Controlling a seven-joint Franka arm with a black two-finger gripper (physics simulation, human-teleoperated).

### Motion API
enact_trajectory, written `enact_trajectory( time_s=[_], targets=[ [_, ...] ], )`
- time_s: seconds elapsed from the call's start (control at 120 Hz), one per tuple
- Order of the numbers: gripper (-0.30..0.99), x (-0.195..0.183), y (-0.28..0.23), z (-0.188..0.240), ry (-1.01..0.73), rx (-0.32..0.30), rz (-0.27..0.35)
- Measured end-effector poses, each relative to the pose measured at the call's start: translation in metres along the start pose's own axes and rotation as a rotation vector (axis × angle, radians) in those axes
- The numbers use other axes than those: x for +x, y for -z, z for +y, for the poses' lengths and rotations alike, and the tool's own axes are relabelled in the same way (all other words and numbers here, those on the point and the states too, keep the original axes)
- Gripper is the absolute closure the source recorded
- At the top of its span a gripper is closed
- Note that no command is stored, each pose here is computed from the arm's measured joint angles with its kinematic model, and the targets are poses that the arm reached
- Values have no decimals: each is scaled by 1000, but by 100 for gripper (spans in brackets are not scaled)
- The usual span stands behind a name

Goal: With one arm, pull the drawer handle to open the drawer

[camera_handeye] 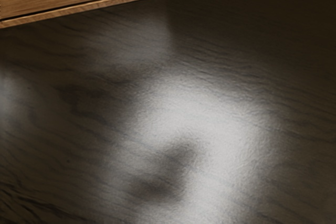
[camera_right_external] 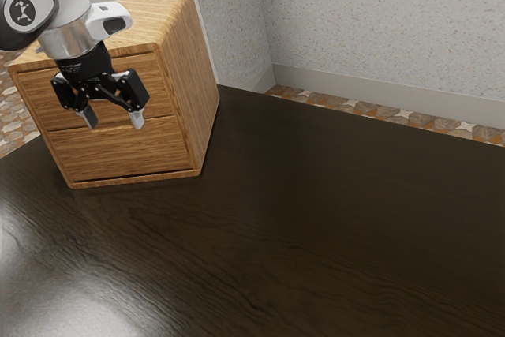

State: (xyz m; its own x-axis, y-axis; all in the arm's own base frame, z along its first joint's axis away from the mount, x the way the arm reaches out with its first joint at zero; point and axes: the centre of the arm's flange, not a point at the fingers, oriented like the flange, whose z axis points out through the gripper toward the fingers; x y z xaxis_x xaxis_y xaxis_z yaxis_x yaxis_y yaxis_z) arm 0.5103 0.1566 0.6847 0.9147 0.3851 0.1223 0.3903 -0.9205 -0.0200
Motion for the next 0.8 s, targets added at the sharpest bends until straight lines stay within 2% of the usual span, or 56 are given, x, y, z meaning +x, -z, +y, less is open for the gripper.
enact_trajectory(
  time_s=[0.133,0.2,0.225,0.267,0.333,0.525,0.583,0.667,0.717,0.8],
  targets=[
    [0,0,3,0,14,-1,5],
    [0,-6,88,-3,23,-36,169],
    [0,-11,110,3,13,-48,211],
    [0,-18,129,18,-16,-65,245],
    [0,-26,139,40,-55,-84,258],
    [0,-28,127,54,-72,-108,212],
    [0,-34,132,52,-82,-146,203],
    [0,-34,113,47,-71,-151,136],
    [0,-41,106,61,-103,-162,99],
    [0,-87,96,79,-233,-243,19]
  ],
)
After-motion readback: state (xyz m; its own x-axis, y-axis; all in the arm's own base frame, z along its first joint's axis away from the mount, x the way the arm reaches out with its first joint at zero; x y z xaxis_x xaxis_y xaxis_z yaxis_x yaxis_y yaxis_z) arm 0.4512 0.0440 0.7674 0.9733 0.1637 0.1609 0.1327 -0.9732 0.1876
